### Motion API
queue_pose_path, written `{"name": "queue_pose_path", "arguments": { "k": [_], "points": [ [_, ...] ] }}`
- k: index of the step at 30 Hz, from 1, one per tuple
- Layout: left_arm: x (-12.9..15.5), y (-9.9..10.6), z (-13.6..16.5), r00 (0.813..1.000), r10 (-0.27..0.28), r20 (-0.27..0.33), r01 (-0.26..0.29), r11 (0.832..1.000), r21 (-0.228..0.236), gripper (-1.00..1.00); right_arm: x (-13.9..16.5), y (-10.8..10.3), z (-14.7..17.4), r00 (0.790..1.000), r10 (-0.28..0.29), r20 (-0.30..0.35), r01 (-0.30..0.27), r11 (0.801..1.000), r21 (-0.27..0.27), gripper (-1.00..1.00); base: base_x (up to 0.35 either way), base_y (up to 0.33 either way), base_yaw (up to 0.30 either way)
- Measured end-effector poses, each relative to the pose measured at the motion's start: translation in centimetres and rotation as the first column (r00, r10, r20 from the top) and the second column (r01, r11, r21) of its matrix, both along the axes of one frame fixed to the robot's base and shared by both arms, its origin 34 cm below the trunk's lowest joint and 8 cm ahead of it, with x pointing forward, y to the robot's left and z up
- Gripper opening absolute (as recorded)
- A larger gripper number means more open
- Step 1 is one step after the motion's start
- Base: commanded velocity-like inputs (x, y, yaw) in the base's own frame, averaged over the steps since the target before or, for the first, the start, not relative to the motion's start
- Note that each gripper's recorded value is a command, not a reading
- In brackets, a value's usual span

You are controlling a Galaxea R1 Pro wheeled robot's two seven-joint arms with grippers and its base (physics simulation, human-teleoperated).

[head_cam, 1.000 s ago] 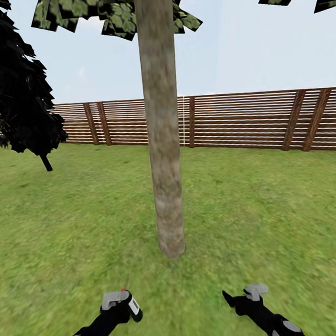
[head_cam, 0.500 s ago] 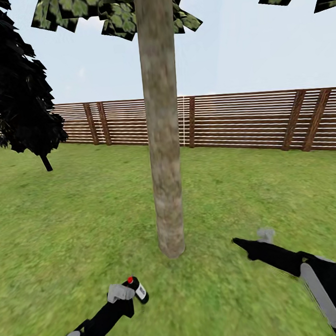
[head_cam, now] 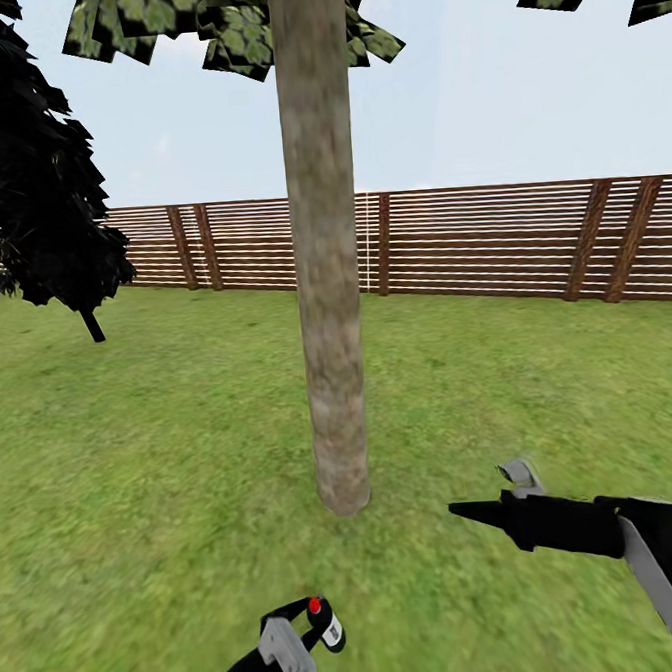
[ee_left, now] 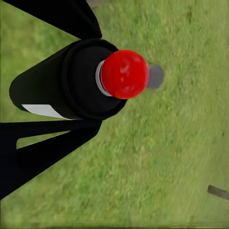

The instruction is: In the garden, pick up the pesticide atomizer on the floor and spray pesticide onto both trees until each tree trunk is fully covered.

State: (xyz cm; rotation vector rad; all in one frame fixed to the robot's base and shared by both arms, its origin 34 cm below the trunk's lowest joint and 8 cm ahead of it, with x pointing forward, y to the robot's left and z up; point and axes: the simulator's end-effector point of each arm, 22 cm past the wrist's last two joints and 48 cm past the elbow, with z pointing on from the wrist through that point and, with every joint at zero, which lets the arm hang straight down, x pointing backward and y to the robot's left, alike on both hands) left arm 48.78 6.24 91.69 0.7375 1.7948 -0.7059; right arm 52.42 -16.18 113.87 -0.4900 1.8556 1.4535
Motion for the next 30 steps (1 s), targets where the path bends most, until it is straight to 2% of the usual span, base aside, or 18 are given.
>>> {"name": "queue_pose_path", "arguments": {
  "k": [3, 6, 9, 11, 16, 21, 26, 30],
  "points": [
    [-0.2, -0.4, 0.2, 1.0, -0.019, 0.011, 0.019, 1.0, 0.003, -1.0, -0.7, 1.3, -0.5, 0.999, 0.039, -0.009, -0.039, 0.999, -0.006, -1.0, 0.0, 0.0, 0.0],
    [-0.4, -0.5, 0.3, 1.0, -0.026, 0.015, 0.026, 1.0, 0.005, -1.0, -1.0, 2.1, -1.0, 0.998, 0.055, -0.02, -0.055, 0.998, -0.012, -1.0, 0.0, 0.0, 0.0],
    [-0.4, -0.6, 0.3, 0.999, -0.029, 0.017, 0.029, 1.0, 0.006, -1.0, -1.2, 3.7, -2.1, 0.997, 0.064, -0.045, -0.066, 0.997, -0.033, -1.0, 0.0, 0.0, 0.0],
    [-0.4, -0.7, 0.4, 0.999, -0.03, 0.019, 0.03, 1.0, 0.004, -1.0, -1.2, 5.2, -3.0, 0.996, 0.064, -0.062, -0.067, 0.997, -0.047, -1.0, 0.0, 0.0, 0.0],
    [-0.4, -0.8, 0.6, 0.999, -0.032, 0.022, 0.032, 0.999, 0.002, -1.0, -2.6, 9.9, -4.9, 0.988, 0.118, -0.099, -0.126, 0.989, -0.076, -1.0, 0.0, 0.0, 0.0],
    [-0.4, -0.8, 0.6, 0.999, -0.033, 0.023, 0.033, 0.999, 0.002, -1.0, -3.2, 13.3, -6.7, 0.984, 0.124, -0.128, -0.139, 0.983, -0.116, -1.0, 0.0, 0.0, 0.0],
    [-0.5, -0.8, 0.6, 0.999, -0.034, 0.022, 0.034, 0.999, 0.003, -1.0, -3.9, 14.7, -7.7, 0.978, 0.142, -0.151, -0.161, 0.979, -0.127, -1.0, 0.0, 0.0, 0.0],
    [-0.5, -0.8, 0.6, 0.999, -0.034, 0.021, 0.034, 0.999, 0.003, -1.0, -3.5, 15.3, -8.4, 0.98, 0.115, -0.162, -0.139, 0.979, -0.146, -1.0, 0.0, 0.0, 0.0]
  ]
}}
